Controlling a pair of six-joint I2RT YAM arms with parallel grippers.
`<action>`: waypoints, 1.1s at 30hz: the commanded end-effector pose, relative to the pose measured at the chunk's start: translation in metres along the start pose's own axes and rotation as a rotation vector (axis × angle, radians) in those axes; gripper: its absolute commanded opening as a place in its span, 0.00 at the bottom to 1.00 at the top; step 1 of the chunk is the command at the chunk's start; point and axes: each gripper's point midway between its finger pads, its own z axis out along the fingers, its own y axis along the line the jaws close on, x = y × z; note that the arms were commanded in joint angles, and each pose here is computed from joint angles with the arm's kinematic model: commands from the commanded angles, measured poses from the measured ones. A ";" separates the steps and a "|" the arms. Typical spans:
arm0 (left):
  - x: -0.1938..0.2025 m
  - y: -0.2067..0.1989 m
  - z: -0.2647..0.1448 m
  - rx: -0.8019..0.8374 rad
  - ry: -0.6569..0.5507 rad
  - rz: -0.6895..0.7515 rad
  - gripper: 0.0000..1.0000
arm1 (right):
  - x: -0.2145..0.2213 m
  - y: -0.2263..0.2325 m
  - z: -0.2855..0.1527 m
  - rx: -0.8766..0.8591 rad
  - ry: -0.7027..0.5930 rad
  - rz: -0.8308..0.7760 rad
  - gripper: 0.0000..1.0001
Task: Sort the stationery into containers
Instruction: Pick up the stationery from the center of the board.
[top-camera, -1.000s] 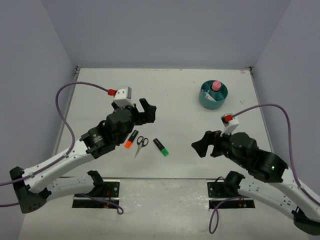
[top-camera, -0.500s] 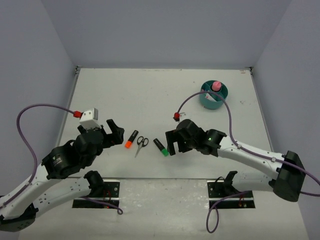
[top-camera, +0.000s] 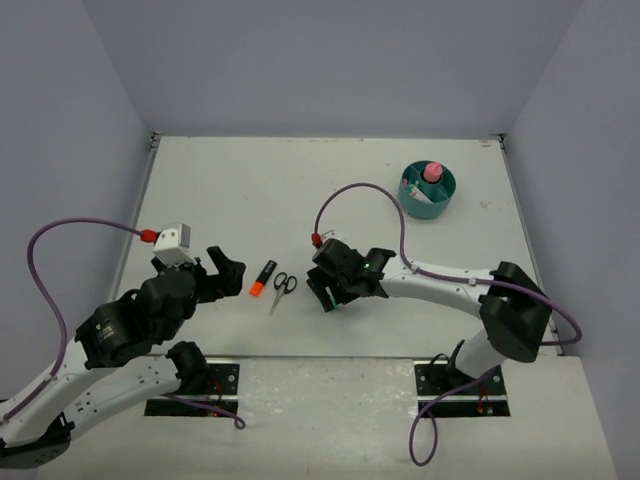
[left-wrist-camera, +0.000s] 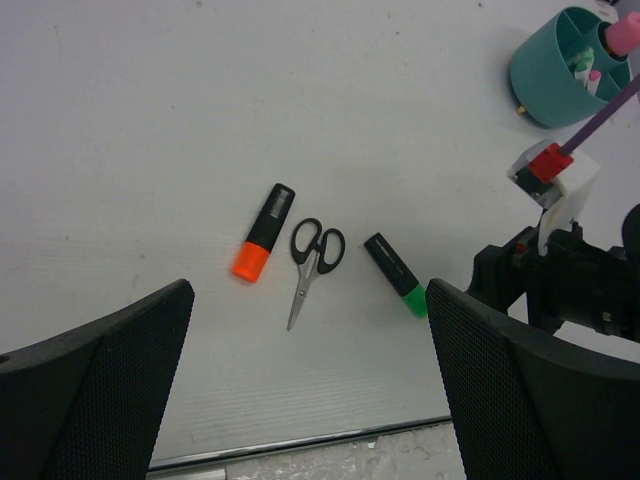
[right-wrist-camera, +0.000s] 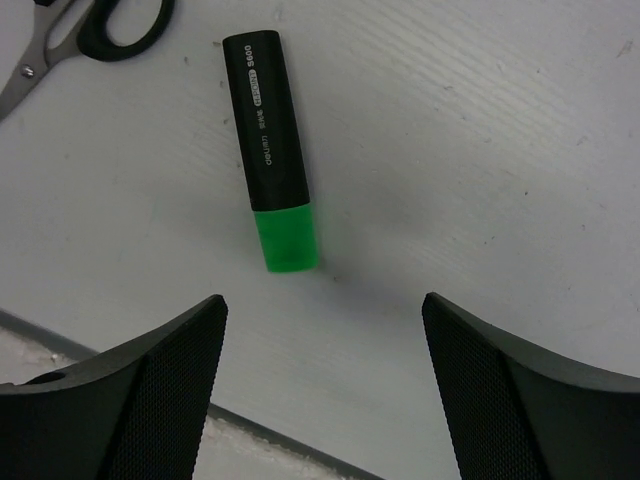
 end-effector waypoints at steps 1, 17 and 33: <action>0.001 -0.006 0.006 0.006 0.004 0.027 1.00 | -0.008 0.011 0.011 -0.007 0.021 -0.079 0.80; 0.000 -0.007 0.006 0.014 0.001 0.023 1.00 | 0.014 0.013 0.058 0.026 0.167 -0.166 0.51; 0.043 -0.111 0.019 0.488 0.139 -0.109 1.00 | -0.012 0.068 -0.044 -0.405 -0.163 -0.071 0.00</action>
